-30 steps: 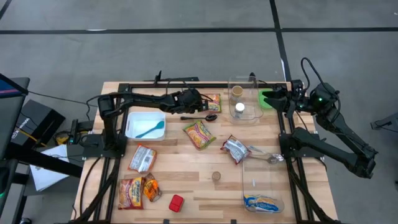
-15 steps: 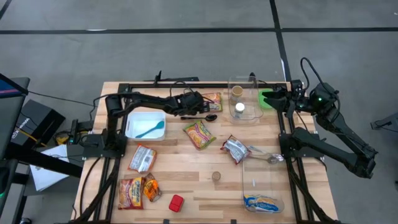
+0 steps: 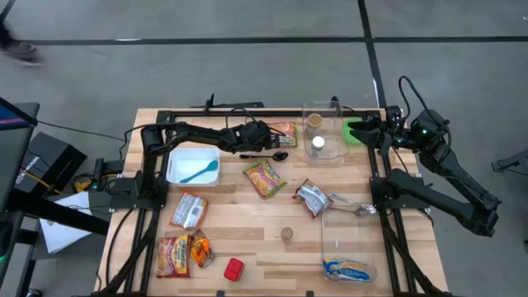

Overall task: Pick & Place Food Item
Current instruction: Put the top green noodle pack into the bottom transparent bin

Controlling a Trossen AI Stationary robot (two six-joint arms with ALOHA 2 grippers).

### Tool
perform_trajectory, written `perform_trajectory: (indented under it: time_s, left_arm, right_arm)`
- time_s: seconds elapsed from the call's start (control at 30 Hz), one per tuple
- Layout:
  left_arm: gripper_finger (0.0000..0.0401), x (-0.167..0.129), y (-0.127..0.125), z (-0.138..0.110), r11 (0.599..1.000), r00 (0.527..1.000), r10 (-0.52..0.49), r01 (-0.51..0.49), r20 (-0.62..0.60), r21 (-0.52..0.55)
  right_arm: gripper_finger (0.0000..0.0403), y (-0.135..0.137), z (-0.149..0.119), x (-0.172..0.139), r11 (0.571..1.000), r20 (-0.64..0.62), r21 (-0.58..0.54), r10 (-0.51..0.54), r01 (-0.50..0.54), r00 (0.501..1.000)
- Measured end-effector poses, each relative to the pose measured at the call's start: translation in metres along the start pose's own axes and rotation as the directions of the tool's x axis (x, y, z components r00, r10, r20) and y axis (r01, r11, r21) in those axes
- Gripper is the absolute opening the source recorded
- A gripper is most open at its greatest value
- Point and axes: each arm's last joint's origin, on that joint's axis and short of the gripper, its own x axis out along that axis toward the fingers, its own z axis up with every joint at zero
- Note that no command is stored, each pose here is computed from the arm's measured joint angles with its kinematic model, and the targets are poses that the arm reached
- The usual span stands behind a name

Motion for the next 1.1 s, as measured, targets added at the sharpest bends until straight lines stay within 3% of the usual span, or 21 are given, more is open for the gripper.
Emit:
perform_trajectory:
  time_s: [0.27, 0.6, 1.1]
  left_arm:
    - [0.0010, 0.000, -0.005, 0.002, 0.997, 0.999, -0.051, 0.050, 0.017, 0.065]
    - [0.0001, -0.007, -0.015, -0.001, 0.988, 0.992, -0.126, 0.126, -0.004, 0.088]
    - [0.0000, -0.080, -0.055, 0.016, 0.925, 0.933, -0.355, 0.341, 0.059, 0.166]
  right_arm:
    - [0.0291, 0.000, 0.000, 0.000, 1.000, 0.000, -0.002, 0.000, 0.000, 1.000]
    - [0.0291, 0.000, 0.000, 0.000, 1.000, 0.000, 0.000, 0.000, 0.000, 1.000]
    - [0.0291, 0.001, 0.001, 0.000, 1.000, 0.006, -0.015, 0.012, -0.012, 1.000]
